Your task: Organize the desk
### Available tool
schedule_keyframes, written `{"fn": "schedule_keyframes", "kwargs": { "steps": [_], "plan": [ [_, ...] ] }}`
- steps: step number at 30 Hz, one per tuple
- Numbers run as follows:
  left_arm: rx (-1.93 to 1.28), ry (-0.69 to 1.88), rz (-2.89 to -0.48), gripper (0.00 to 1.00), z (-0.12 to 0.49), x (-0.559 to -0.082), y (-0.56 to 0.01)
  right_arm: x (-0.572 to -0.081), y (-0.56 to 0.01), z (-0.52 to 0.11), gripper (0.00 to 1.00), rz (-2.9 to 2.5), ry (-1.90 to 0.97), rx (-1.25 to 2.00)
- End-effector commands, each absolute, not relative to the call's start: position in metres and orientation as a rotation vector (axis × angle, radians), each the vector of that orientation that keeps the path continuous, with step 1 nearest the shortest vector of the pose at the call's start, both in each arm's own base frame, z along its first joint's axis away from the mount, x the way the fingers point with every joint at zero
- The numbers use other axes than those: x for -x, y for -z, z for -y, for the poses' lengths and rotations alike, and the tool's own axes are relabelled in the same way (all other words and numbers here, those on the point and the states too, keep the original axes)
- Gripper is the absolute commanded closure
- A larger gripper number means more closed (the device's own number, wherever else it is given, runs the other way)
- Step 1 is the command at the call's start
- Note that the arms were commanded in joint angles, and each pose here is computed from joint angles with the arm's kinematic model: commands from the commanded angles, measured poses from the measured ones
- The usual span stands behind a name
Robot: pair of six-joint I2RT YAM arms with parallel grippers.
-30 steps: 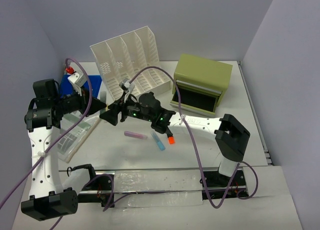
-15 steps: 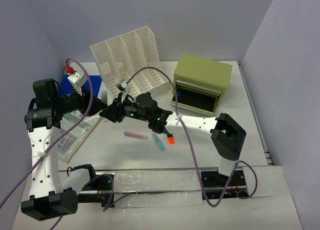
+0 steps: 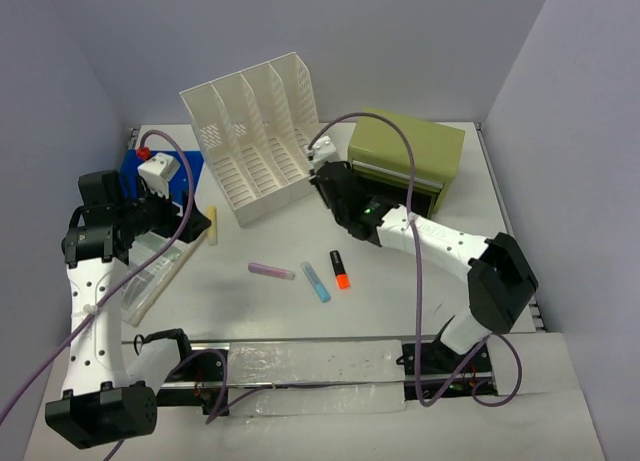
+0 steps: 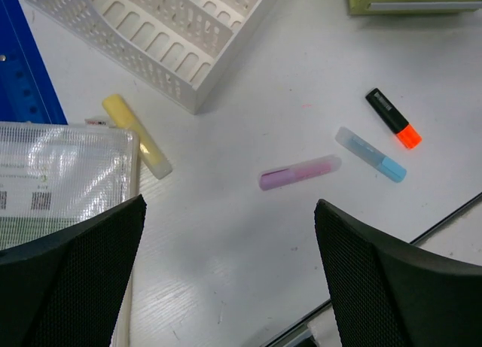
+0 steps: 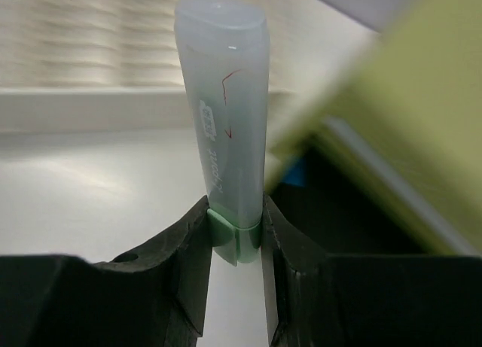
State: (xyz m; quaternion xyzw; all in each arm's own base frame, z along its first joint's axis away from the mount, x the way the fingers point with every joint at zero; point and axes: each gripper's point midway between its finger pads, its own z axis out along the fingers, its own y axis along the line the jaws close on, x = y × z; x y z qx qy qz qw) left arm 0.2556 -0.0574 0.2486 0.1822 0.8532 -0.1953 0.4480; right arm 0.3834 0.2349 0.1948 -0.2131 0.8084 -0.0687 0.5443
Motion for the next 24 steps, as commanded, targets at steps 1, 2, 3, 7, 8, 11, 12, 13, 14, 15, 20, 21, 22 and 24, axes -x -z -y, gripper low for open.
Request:
{"fn": "schedule_keyframes", "kwargs": {
  "steps": [1, 2, 3, 7, 8, 11, 12, 13, 14, 15, 20, 21, 22, 24],
  "plan": [
    [-0.471, 0.416, -2.051, 0.01, 0.051, -0.267, -0.255, -0.392, -0.181, -0.122, 0.98, -1.957, 0.909, 0.681],
    [-0.474, 0.416, -2.054, 0.01, 0.051, -0.267, -0.254, -0.394, -0.179, -0.112, 0.97, -1.964, 0.978, 0.700],
    [-0.476, 0.414, -2.057, 0.01, 0.051, -0.267, -0.252, -0.395, -0.176, -0.103, 0.95, -1.970, 1.038, 0.725],
    [-0.482, 0.389, -2.064, 0.01, 0.047, -0.267, -0.245, -0.397, -0.166, -0.081, 0.88, -1.969, 1.168, 0.813],
    [-0.482, 0.382, -2.063, 0.01, 0.047, -0.268, -0.244, -0.398, -0.164, -0.078, 0.87, -1.966, 1.181, 0.818],
    [-0.481, 0.369, -2.067, 0.01, 0.045, -0.268, -0.240, -0.398, -0.150, -0.069, 0.78, -1.973, 1.223, 0.871],
    [-0.482, 0.370, -2.070, 0.01, 0.045, -0.268, -0.238, -0.398, -0.144, -0.068, 0.73, -1.980, 1.239, 0.899],
    [-0.484, 0.371, -2.072, 0.01, 0.045, -0.268, -0.237, -0.397, -0.138, -0.067, 0.67, -1.987, 1.256, 0.920],
    [-0.484, 0.371, -2.073, 0.01, 0.044, -0.268, -0.237, -0.397, -0.135, -0.067, 0.62, -1.989, 1.265, 0.929],
    [-0.484, 0.373, -2.077, 0.01, 0.044, -0.268, -0.236, -0.397, -0.133, -0.065, 0.58, -1.993, 1.288, 0.930],
    [-0.492, 0.366, -2.074, 0.01, 0.044, -0.267, -0.237, -0.398, -0.129, -0.065, 0.48, -2.005, 1.302, 0.903],
    [-0.497, 0.367, -2.073, 0.01, 0.045, -0.266, -0.236, -0.398, -0.131, -0.064, 0.44, -2.004, 1.299, 0.888],
    [-0.499, 0.366, -2.071, 0.01, 0.045, -0.266, -0.236, -0.398, -0.135, -0.065, 0.42, -2.000, 1.293, 0.872],
    [-0.502, 0.366, -2.070, 0.01, 0.045, -0.266, -0.236, -0.396, -0.142, -0.064, 0.41, -1.996, 1.292, 0.841]
  ]
}}
